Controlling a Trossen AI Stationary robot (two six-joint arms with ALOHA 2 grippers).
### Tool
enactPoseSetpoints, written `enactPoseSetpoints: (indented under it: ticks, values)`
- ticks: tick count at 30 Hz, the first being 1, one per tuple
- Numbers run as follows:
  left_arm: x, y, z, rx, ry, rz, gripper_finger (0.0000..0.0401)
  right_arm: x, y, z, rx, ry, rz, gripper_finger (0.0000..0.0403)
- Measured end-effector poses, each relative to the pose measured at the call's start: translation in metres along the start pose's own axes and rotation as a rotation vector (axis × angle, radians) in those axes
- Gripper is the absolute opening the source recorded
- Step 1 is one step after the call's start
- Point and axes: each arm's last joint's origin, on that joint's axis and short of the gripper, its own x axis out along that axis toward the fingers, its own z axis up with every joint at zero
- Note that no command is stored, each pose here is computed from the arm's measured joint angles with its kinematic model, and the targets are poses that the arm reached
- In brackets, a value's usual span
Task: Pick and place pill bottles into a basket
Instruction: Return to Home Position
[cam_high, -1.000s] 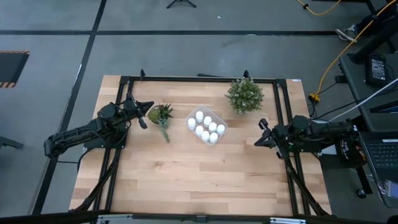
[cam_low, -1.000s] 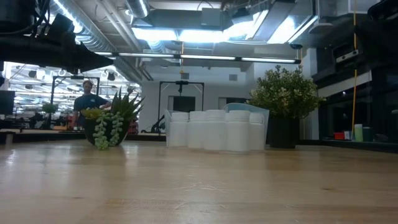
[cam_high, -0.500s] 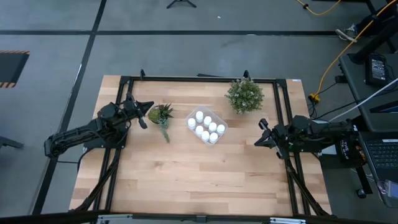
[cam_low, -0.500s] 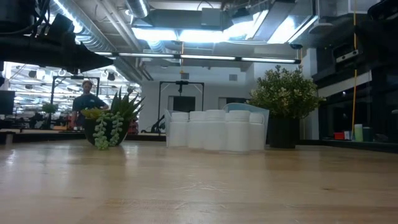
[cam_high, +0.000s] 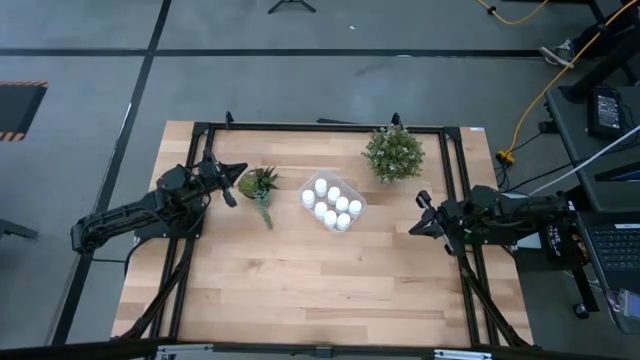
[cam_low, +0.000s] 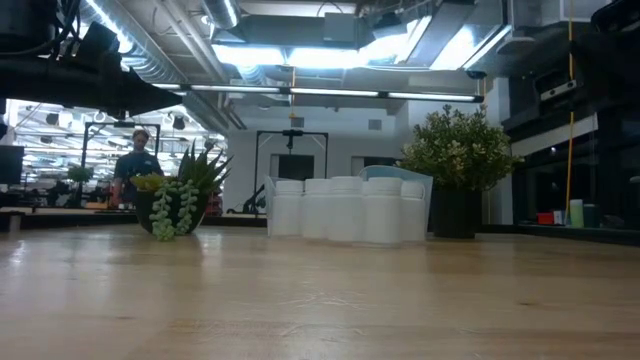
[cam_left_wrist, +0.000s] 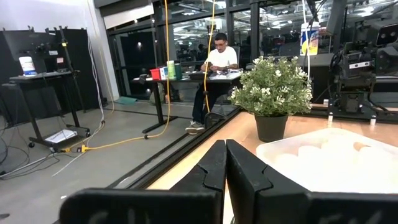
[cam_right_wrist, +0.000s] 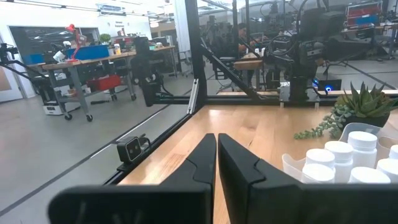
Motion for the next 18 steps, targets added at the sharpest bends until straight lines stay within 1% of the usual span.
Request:
enactPoseSetpoints:
  ticks: [18]
  values:
    - [0.0000,0.0000,0.0000,0.000,0.000,0.000,0.0004,0.0000,0.0000,0.0000,-0.001,0.000,0.000,0.0021]
